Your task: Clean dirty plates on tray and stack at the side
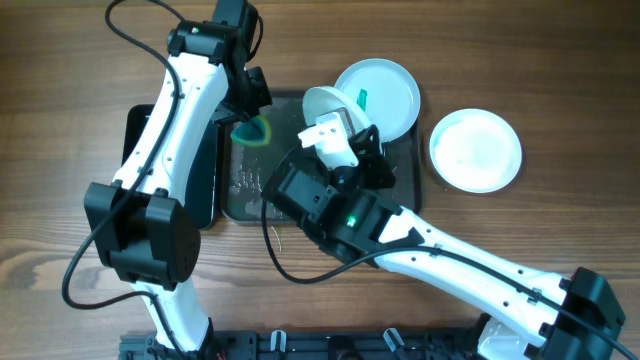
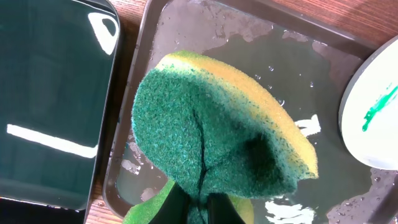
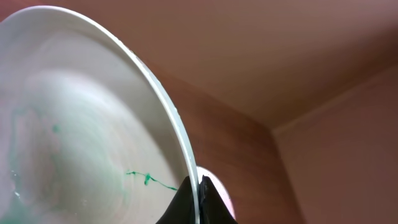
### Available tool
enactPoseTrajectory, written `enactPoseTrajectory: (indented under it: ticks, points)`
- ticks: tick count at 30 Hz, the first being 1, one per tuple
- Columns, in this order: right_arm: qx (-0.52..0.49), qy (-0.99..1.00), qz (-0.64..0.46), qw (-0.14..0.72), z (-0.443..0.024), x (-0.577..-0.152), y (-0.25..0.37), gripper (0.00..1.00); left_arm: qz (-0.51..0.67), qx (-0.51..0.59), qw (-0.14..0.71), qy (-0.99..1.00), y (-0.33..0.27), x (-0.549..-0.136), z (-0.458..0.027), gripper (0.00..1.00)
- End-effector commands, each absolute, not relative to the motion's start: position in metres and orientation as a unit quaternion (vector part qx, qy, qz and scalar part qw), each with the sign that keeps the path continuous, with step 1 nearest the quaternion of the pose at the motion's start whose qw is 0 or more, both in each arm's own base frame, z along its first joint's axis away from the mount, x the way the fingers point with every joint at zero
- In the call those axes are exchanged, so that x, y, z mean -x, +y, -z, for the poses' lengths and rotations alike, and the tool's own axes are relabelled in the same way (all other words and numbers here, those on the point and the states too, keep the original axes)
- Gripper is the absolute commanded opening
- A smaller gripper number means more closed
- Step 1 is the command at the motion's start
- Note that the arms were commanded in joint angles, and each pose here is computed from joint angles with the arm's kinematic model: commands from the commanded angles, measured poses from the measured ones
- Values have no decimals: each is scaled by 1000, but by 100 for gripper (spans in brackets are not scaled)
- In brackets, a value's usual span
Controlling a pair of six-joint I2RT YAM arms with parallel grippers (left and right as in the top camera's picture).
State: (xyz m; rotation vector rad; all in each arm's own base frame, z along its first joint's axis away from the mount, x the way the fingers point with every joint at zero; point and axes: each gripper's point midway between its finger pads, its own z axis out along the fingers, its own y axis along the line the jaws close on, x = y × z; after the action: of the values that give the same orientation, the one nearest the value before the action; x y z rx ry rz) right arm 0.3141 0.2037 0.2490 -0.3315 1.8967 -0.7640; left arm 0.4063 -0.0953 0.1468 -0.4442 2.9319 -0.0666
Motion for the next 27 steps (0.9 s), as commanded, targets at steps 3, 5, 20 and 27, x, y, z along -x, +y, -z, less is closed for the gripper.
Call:
enactPoseTrajectory:
  ticks: [3,5,20,27]
  points:
    - [76,917,65,387,-184,-313,232,4,25,141,95,985,-95,-409,-151,4]
    - [42,941,-1,335,-169,-313,236,4,29,141,93,985,-96,-409,-151,4]
    - [-80,978,-96,170,-43,-327,272,4,29,140,87,986,-97,-406,-151,4]
    - [-66,984,-113,121,-22,-328,267,22,28,140,85,986,-97,-405,-150,4]
